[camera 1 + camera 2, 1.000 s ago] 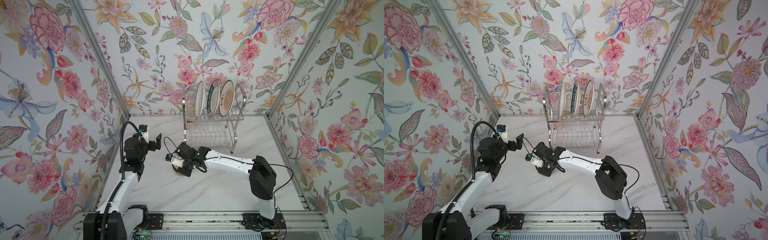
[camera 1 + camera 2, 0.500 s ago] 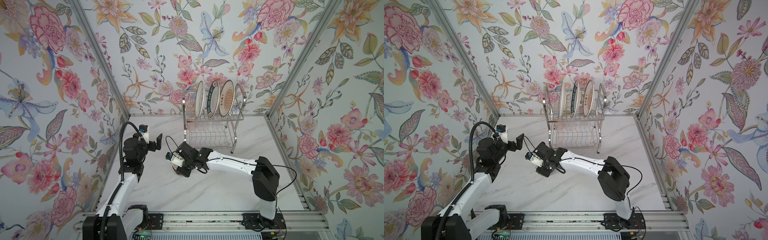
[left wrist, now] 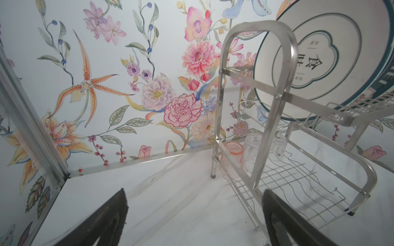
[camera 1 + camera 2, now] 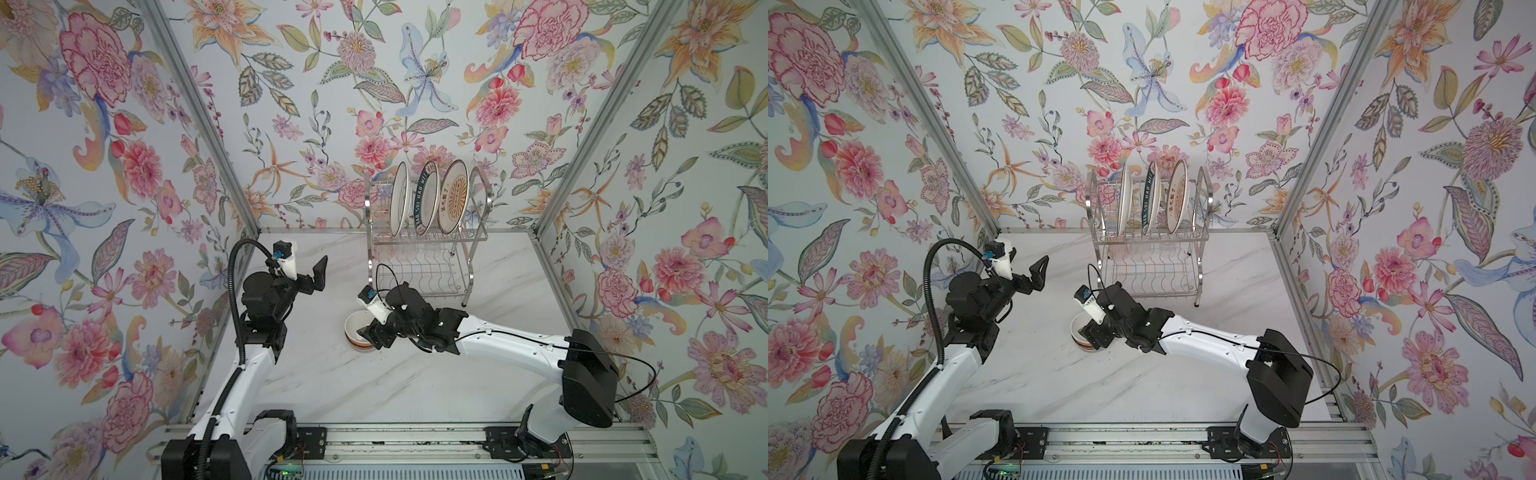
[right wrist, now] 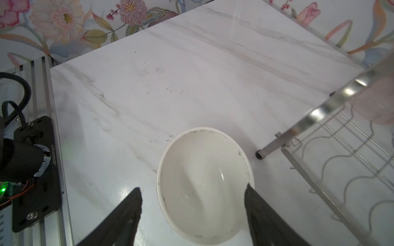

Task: Unload the mixed dishes from the dish rack
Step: 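Open the right gripper and withdraw it while the left arm reaches toward the plates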

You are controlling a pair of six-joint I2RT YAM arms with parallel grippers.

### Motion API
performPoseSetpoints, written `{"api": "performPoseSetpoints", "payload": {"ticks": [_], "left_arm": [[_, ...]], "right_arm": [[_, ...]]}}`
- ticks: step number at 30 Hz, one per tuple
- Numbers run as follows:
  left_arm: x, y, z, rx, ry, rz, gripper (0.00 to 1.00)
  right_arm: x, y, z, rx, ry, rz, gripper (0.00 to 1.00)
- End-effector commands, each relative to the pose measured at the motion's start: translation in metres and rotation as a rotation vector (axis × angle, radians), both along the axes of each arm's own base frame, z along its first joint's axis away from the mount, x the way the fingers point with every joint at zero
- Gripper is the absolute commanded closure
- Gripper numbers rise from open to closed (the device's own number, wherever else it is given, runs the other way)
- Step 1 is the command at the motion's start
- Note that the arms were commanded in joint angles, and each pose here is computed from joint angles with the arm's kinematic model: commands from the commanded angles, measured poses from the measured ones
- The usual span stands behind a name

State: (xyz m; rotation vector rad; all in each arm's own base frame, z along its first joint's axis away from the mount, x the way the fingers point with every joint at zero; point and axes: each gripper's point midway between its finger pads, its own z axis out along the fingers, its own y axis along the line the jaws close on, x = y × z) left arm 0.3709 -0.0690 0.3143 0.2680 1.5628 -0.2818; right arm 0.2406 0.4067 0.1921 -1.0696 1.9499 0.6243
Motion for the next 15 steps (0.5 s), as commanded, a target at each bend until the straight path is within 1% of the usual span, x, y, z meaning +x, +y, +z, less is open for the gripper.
{"api": "performPoseSetpoints", "payload": {"ticks": [1,3,4,5,9,15], "left_arm": [[-0.005,-0.017,0.033,0.047,-0.074,-0.029,0.01],[-0.007,-0.027,0.045,0.056,-0.096,-0.042,0.01],[-0.009,-0.034,0.051,0.062,-0.111,-0.056,0.01],[-0.011,-0.041,0.057,0.067,-0.126,-0.071,0.01],[-0.018,-0.069,0.081,0.101,-0.188,-0.116,0.01],[-0.021,-0.111,0.101,0.147,-0.207,-0.192,0.01]], "right_arm": [[0.025,-0.021,0.046,0.204,-0.096,-0.170,0.15],[0.031,-0.039,0.055,0.260,-0.117,-0.227,0.08],[0.034,-0.049,0.058,0.282,-0.126,-0.253,0.02],[0.036,-0.057,0.060,0.301,-0.132,-0.276,0.01],[0.043,-0.090,0.069,0.356,-0.167,-0.353,0.01],[0.045,-0.130,0.076,0.410,-0.196,-0.418,0.01]]}}
